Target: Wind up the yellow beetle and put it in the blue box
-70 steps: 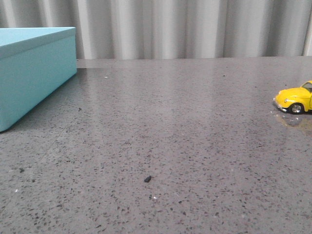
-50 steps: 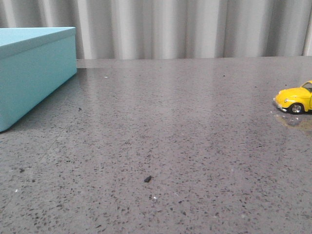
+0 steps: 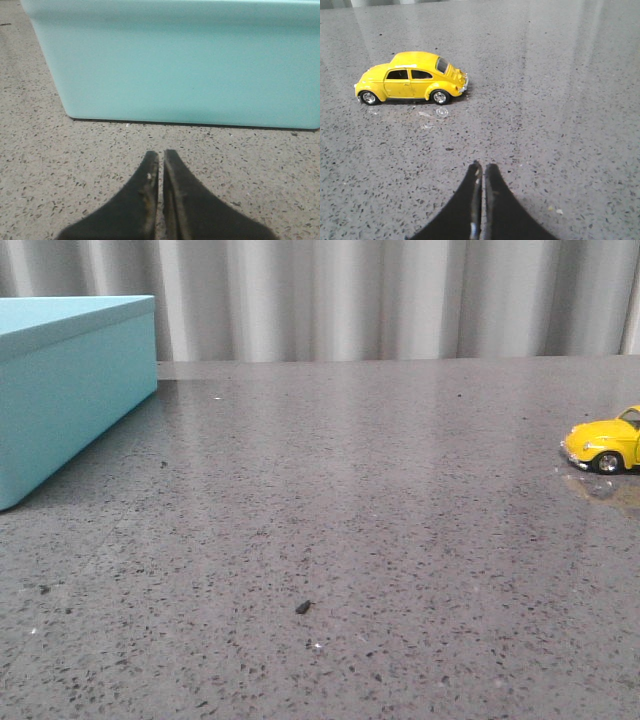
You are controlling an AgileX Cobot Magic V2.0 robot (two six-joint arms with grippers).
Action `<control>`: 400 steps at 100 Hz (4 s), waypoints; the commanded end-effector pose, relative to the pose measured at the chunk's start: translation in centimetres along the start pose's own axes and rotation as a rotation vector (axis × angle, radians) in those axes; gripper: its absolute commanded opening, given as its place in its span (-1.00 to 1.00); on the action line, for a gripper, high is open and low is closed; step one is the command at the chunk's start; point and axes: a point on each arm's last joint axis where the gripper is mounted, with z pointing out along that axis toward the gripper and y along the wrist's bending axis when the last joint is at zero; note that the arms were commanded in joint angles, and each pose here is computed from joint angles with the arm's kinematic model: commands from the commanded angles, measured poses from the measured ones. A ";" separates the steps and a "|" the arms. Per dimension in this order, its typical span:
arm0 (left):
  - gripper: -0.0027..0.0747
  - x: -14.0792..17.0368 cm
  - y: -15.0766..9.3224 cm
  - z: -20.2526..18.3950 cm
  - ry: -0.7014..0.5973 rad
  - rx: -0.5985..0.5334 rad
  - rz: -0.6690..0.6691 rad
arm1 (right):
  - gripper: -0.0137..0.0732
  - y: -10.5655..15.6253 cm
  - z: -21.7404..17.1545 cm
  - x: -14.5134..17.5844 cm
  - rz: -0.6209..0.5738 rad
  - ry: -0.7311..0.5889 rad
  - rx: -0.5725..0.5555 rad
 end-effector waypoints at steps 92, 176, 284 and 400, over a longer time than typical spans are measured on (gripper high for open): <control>-0.99 0.0 0.0 0.0 -0.080 0.010 -0.011 | -0.83 0.0 0.1 0.5 -0.018 -0.013 0.004; -0.99 -0.1 -0.1 0.0 -0.096 0.015 -0.020 | -0.83 0.0 0.1 0.5 -0.018 -0.013 0.004; -0.99 -3.6 -0.5 -1.1 -0.500 0.084 -0.061 | -0.83 0.2 -1.0 -3.8 0.021 -0.498 -0.032; -0.99 -11.9 -1.2 -2.1 -0.407 0.070 -0.060 | -0.83 0.6 2.6 -18.7 -0.003 -0.042 -0.013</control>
